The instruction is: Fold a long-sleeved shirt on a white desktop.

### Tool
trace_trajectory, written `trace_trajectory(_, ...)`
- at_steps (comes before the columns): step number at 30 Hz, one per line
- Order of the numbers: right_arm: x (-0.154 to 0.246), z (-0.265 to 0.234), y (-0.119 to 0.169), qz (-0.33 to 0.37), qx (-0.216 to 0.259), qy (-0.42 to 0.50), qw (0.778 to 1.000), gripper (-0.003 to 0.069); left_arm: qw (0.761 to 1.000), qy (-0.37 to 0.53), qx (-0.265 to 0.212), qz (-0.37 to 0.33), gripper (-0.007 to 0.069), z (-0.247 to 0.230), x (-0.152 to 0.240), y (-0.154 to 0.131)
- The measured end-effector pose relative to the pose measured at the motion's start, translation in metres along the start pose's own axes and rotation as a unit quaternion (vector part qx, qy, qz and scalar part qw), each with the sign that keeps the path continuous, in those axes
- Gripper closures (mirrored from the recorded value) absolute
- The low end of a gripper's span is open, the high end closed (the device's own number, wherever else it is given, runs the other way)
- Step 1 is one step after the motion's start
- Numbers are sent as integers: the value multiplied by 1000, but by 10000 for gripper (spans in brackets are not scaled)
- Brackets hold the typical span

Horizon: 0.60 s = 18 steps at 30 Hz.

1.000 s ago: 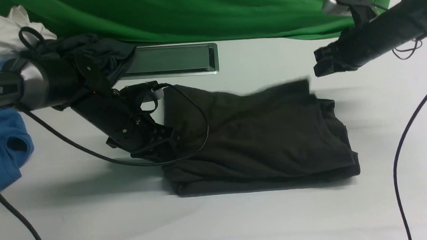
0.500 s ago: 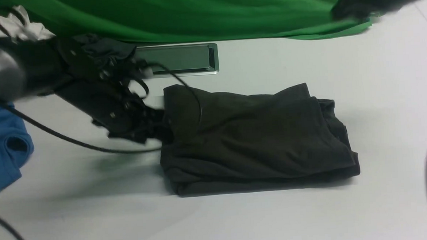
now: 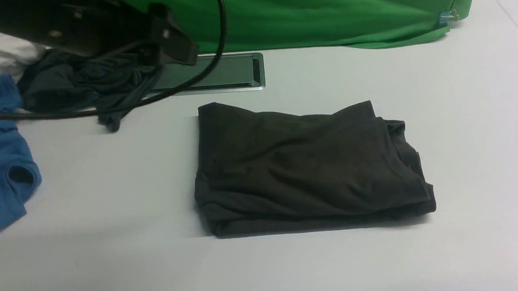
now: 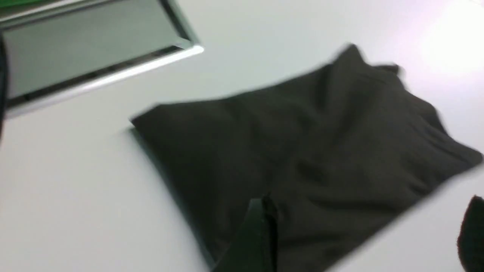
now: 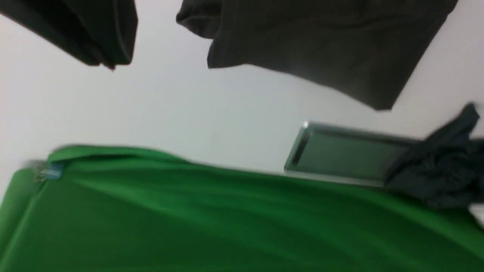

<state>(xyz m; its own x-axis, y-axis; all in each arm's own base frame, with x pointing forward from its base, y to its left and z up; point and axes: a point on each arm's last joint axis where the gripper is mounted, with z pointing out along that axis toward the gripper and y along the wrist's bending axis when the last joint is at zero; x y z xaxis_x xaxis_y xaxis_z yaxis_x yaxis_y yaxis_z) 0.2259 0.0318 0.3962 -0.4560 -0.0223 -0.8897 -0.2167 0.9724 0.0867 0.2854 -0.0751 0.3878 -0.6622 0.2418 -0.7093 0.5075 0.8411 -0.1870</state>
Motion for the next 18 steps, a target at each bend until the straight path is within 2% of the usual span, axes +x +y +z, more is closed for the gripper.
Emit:
trace_trajectory(1, -1, -4, 1, -2, -1, -6, 1000, 640, 1000, 3, 2, 1, 1, -3, 3, -2)
trace_trajectory(4, 52, -37, 8, -7, 9, -101, 995, 638, 1000, -23, 9, 20, 165, -48, 15, -27)
trace_trajectory(5, 73, -47, 9, -8, 11, -125, 992, 638, 999, -30, 10, 23, 242, -60, 22, -34)
trace_trajectory(6, 86, -53, 8, -8, 15, -151, 988, 638, 999, -37, 10, 23, 281, -70, 29, -40)
trace_trajectory(7, 104, -58, 8, -4, 17, -173, 985, 636, 999, -48, 9, 23, 365, -84, 41, -48)
trace_trajectory(8, 111, -60, 8, -3, 17, -177, 984, 635, 999, -49, 9, 20, 379, -87, 44, -50)
trace_trajectory(9, 136, -67, 5, 6, 23, -213, 977, 627, 998, -66, 5, 14, 489, -103, 63, -60)
trace_trajectory(10, 150, -70, 4, 8, 25, -230, 973, 624, 997, -77, 0, 11, 549, -114, 79, -67)
trace_trajectory(12, 165, -72, 3, 10, 28, -243, 969, 621, 996, -85, -7, 4, 583, -121, 93, -72)
trace_trajectory(13, 184, -74, 1, 10, 30, -260, 965, 617, 995, -100, -21, 2, 604, -132, 119, -78)
trace_trajectory(18, 211, -79, 0, 12, 30, -297, 954, 592, 989, -141, -41, 15, 608, -148, 176, -92)
